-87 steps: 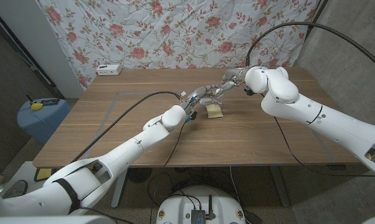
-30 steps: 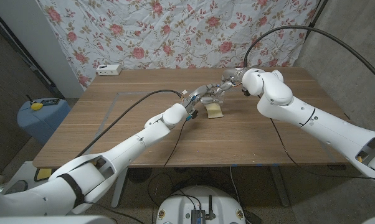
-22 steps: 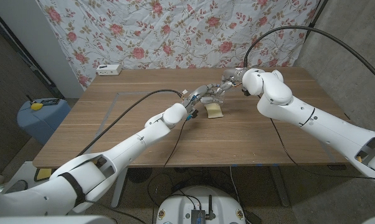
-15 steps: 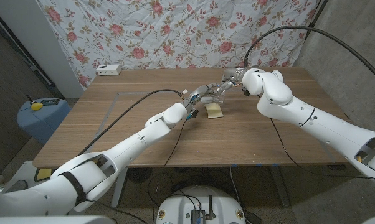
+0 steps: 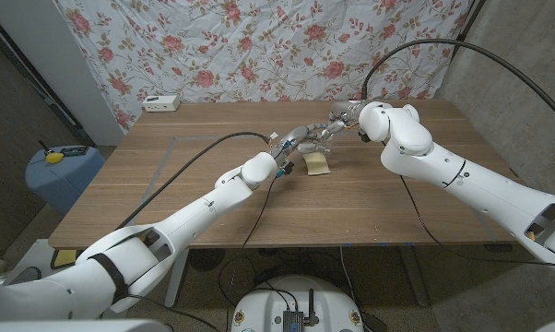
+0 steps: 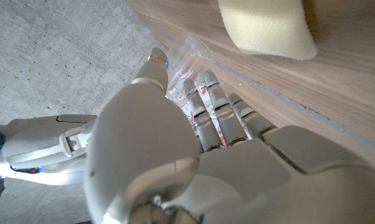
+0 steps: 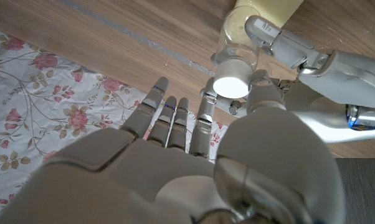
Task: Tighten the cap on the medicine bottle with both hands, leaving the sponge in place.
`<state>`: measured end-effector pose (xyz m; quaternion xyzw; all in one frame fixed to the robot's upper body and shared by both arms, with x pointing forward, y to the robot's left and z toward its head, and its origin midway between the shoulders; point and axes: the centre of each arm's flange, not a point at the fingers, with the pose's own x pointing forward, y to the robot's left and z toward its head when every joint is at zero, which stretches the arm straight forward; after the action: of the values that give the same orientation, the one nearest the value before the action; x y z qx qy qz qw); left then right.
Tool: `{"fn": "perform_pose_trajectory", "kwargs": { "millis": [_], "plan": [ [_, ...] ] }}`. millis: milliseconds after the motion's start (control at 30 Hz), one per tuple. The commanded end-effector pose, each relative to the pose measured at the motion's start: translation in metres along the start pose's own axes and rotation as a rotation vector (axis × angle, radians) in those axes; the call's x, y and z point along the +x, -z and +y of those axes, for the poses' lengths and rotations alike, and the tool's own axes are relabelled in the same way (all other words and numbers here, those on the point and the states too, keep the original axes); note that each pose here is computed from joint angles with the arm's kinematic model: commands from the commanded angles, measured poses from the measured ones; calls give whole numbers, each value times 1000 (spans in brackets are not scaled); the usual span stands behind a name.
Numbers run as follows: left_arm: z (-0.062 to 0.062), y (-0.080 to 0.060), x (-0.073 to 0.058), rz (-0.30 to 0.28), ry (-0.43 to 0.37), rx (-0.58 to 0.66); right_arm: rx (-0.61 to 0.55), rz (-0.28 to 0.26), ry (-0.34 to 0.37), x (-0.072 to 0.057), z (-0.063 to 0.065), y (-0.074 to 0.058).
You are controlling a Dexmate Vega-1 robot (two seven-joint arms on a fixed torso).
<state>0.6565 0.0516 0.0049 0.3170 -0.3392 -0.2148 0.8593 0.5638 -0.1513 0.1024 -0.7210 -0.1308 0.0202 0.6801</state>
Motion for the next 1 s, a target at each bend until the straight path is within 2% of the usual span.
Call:
{"fn": "perform_pose_trajectory", "kwargs": {
  "millis": [33, 1000],
  "plan": [
    [0, 0, -1, -1, -4, -1, 2, -1, 11, 0, 1, 1],
    [-5, -2, -5, -3, -2, -8, -4, 41, 54, -3, 9, -1]
  ]
}}
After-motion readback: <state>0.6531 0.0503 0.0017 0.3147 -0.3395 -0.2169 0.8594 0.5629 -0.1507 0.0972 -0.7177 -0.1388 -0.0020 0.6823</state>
